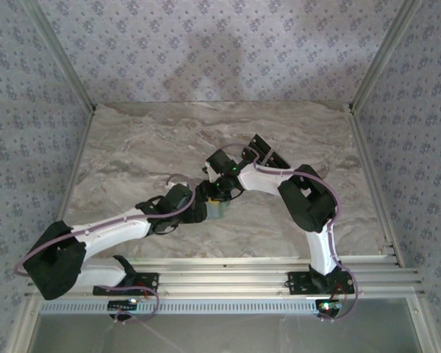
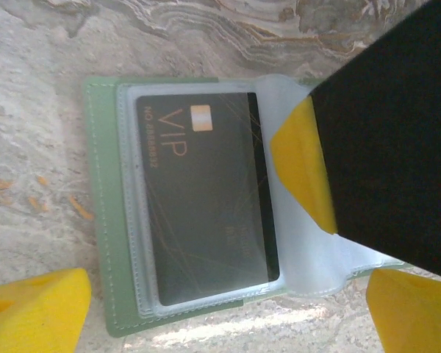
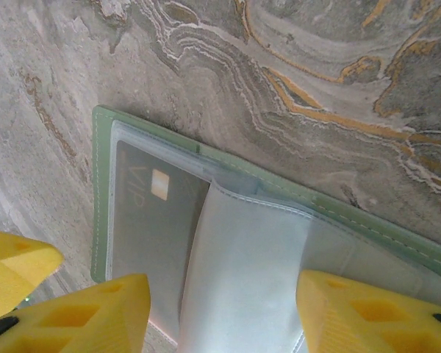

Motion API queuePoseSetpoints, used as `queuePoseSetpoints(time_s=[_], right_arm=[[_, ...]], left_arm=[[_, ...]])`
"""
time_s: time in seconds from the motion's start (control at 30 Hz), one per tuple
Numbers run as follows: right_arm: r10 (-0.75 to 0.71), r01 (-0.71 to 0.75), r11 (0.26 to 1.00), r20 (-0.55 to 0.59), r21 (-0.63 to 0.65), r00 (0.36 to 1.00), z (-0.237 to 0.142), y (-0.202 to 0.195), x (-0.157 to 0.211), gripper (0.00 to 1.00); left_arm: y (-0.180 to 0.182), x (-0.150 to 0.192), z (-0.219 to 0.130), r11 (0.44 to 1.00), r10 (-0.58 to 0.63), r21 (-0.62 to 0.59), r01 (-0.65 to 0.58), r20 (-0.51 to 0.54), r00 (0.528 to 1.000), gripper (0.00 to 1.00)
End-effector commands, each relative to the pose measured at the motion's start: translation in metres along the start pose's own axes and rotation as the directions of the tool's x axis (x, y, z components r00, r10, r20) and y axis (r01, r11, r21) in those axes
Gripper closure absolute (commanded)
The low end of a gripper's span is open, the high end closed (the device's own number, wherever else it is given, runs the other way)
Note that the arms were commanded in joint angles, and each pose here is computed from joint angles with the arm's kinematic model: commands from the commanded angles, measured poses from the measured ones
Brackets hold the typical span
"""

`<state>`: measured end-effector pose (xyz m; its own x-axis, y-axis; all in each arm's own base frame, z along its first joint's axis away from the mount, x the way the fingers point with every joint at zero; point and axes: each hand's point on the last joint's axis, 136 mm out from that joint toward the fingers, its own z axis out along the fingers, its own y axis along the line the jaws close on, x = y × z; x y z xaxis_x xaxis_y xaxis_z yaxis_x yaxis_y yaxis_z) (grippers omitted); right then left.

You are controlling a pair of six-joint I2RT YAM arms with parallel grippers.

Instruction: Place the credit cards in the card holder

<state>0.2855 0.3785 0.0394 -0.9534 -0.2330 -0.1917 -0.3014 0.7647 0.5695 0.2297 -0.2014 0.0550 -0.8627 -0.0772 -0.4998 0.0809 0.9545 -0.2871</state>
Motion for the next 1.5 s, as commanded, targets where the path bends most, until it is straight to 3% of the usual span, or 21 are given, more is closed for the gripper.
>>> queuePoseSetpoints(time_s=[0.0, 0.67, 1.03, 1.47], right_arm=[[0.044, -0.041, 0.998, -0.064, 0.040, 0.997, 0.014, -0.016, 0.021, 0.42], [0.041, -0.040, 0.999, -0.033, 0.013, 0.999, 0.001, -0.007, 0.013, 0.42], [0.028, -0.028, 1.000, 0.071, -0.001, 0.997, -0.037, 0.005, -0.001, 0.40], [0.078, -0.079, 0.997, 0.052, 0.012, 0.996, -0.019, -0.006, 0.011, 0.40]], left_arm=[[-0.014, -0.009, 0.003, 0.999, 0.022, 0.030, -0.023, 0.033, 0.999, 0.03], [0.016, 0.006, 0.022, 0.988, 0.036, -0.153, -0.035, 0.005, 0.999, 0.05], [0.023, 0.015, 0.027, 0.984, 0.023, -0.176, -0.027, -0.023, 0.999, 0.07], [0.024, 0.018, 0.028, 0.983, 0.024, -0.179, -0.029, -0.031, 0.999, 0.08]])
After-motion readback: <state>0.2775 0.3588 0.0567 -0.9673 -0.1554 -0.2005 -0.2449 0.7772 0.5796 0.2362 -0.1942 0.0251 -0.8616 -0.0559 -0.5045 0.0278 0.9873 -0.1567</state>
